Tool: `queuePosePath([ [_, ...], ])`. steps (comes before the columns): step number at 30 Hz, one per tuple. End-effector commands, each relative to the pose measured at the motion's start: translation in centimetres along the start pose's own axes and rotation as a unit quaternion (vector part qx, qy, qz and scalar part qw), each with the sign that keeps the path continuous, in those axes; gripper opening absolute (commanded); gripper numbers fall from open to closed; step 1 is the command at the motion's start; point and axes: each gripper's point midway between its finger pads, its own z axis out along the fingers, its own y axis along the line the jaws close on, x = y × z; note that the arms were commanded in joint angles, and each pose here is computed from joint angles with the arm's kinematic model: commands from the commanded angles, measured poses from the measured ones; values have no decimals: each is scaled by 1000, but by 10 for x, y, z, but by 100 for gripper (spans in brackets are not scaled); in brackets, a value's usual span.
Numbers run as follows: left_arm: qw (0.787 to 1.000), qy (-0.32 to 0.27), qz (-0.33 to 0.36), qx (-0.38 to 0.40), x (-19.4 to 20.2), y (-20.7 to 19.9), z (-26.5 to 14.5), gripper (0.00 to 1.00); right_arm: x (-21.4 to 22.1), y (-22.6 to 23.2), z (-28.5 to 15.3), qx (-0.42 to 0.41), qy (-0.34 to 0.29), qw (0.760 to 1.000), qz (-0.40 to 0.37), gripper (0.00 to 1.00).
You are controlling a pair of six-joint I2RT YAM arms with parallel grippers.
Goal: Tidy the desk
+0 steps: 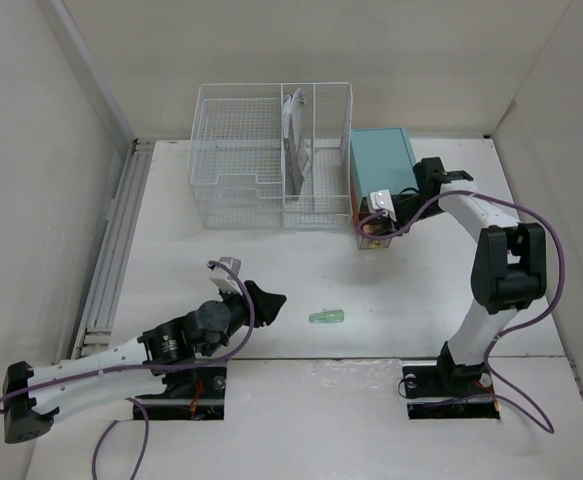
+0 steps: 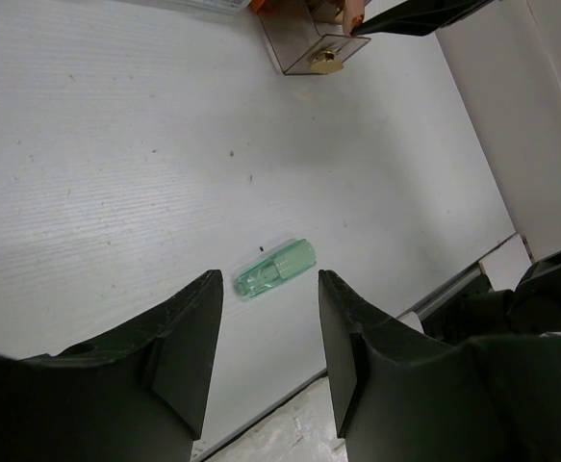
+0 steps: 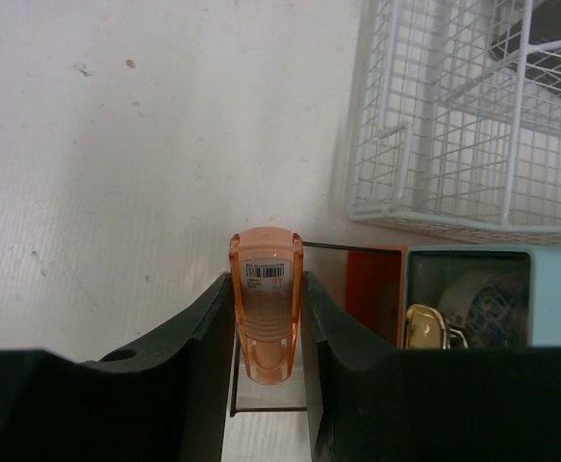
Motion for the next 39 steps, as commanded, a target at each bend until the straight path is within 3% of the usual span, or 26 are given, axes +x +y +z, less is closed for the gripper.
queuePosePath([
  [1,1000,-12,1,6,-8,-5,-1,41,-14,6,-2,-4,-10,1000,-16,0],
  [3,1000,-12,1,6,-8,-5,-1,41,-10,6,-1,4,-4,1000,-11,2],
  [7,1000,-12,1,6,-8,-5,-1,41,-13,-1,-7,33,4,999,-18,33],
  [14,1000,-15,-2,9,-9,-7,0,41,-18,-10,-14,67,13,997,-34,54],
  [18,1000,-14,4,8,-9,-10,3,41,-23,-10,-18,74,13,996,-38,54],
  [24,998,19,52,27,7,-19,15,41,-48,-12,-38,103,11,994,-39,32],
  [27,992,71,97,31,32,-19,25,48,-64,-7,-49,122,29,992,-33,25],
  [31,978,119,165,51,52,-31,41,52,-92,11,-61,137,17,990,11,27],
  [39,940,166,287,81,57,-59,69,57,-135,34,-86,157,-12,987,-19,35],
])
